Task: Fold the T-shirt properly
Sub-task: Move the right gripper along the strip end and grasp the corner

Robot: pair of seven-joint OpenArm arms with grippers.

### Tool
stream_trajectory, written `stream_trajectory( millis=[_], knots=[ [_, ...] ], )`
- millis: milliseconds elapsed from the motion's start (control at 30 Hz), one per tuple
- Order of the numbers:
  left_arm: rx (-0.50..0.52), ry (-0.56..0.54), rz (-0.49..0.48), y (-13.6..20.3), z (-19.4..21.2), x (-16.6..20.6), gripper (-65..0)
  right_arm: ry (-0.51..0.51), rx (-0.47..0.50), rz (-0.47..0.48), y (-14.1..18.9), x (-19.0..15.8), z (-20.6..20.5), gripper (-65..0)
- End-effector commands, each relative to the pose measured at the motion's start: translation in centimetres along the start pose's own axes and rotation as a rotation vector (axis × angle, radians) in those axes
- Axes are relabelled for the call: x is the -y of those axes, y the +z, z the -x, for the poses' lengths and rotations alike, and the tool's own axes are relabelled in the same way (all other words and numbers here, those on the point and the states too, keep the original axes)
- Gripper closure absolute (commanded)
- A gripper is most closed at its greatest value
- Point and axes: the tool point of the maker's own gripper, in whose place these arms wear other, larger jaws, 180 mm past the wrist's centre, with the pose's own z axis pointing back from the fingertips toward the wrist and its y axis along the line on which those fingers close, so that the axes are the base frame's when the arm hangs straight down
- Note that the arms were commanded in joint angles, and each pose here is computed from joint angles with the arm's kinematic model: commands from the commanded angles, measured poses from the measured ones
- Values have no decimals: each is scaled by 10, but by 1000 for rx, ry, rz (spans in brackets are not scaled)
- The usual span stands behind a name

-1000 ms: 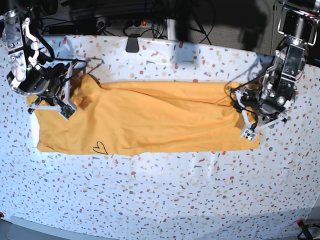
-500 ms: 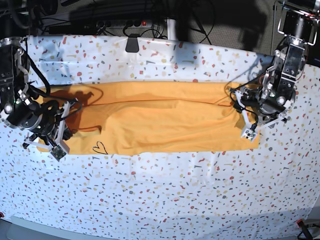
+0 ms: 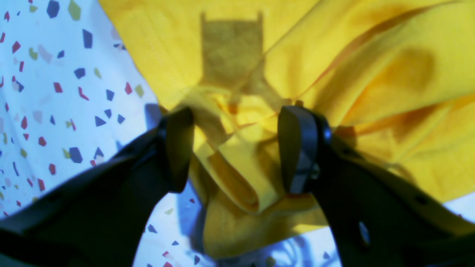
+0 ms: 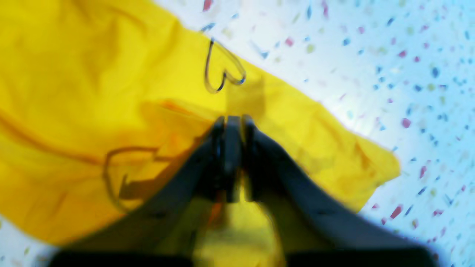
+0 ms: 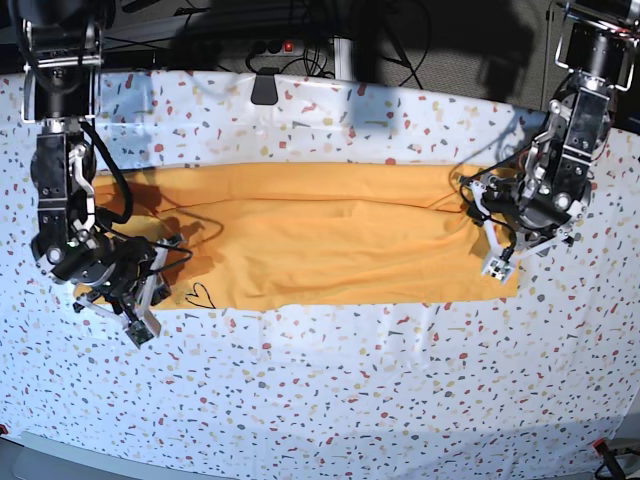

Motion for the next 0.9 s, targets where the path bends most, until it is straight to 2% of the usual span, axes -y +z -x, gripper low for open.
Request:
stream_trajectory(
  millis=[0,67,100,167,200,267,333,400,467,567,700,800,867],
  knots=[
    [22,-3,-19,4,-9,-8,-356,29,72,42,5,16,-23,-210],
    [22,-3,-19,4,-9,-8,-356,72,78,97,6,26,-25,-304],
    [22,-3,-19,4,-9,-9,-356,89,63,138,7,34,-24,-329],
    [21,-3,-19,4,-9,-9,-356,97,18,240,10,54,-18,-334],
    [22,-2,-19,4,-9,-8,-356,73,-8,261,12,58,-13,-334],
    [22,-3,-19,4,-9,-8,-356,1,-54,202,10,48,-4,-334],
    [22,-3,-19,4,-9,-8,-356,-17,-73,85,9,26,-3,-329],
    [22,-3,-19,4,-9,-9,-356,12,-30,-27,14,4,-16,-294],
    [22,-3,-19,4,-9,-8,-356,23,42,-60,27,-7,-37,-250],
    [22,-1,-20,4,-9,-9,-356,68,77,-106,52,-31,-55,-245],
    [23,-1,-20,4,-9,-9,-356,120,-6,-96,66,-50,-30,-245],
    [23,-1,-19,4,-9,-8,-356,55,-141,1,61,-46,13,-245],
    [37,-1,-19,4,-11,-8,-356,37,-184,44,62,-46,32,-245]
  ],
)
